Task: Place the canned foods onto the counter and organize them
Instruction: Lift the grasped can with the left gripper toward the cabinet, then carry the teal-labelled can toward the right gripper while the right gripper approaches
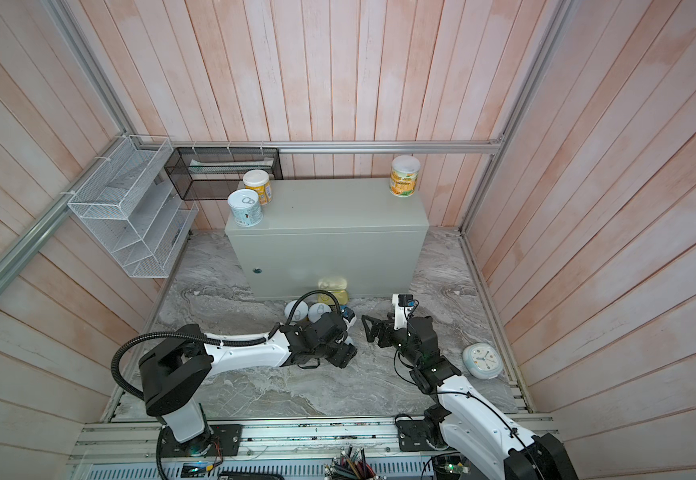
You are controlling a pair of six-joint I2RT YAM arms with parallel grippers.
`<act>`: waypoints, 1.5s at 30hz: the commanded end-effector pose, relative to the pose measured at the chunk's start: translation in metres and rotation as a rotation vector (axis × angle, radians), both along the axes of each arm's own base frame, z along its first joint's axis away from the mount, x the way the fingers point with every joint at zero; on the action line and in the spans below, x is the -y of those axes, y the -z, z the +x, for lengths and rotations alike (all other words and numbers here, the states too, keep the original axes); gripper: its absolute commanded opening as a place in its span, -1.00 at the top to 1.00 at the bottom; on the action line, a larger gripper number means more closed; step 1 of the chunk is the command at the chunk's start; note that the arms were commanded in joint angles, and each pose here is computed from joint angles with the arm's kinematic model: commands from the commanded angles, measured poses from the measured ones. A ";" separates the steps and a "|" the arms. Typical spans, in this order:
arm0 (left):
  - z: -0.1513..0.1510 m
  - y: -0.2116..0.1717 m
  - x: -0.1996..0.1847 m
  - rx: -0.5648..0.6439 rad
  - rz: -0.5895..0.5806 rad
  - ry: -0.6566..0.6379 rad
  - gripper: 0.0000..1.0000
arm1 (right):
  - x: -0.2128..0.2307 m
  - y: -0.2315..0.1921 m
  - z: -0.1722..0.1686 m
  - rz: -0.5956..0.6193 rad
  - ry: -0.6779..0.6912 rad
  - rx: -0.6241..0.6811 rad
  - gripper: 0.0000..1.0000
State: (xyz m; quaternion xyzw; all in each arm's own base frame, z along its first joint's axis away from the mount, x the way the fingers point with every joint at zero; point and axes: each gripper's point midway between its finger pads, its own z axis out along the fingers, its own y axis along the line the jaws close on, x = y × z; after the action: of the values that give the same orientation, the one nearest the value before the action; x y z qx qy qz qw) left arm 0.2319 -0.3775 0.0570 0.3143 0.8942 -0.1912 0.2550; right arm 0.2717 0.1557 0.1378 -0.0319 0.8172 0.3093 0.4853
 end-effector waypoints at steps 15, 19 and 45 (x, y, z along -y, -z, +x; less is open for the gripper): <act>0.055 -0.107 -0.031 0.035 -0.191 -0.025 -0.16 | -0.006 -0.046 0.022 -0.004 -0.003 0.135 -0.93; 0.064 -0.122 -0.037 0.047 -0.233 -0.016 -0.15 | -0.004 -0.055 0.023 -0.023 0.005 0.159 -0.93; 0.091 -0.171 -0.055 0.003 -0.374 -0.046 -0.07 | -0.012 -0.081 0.010 -0.079 -0.078 0.248 -0.92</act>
State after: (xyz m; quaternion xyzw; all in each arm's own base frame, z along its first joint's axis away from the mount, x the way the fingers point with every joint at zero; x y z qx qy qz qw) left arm 0.3189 -0.3128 0.1946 0.2355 0.8750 -0.3095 0.2884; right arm 0.2816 0.1595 0.2017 -0.0974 0.7736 0.2833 0.5584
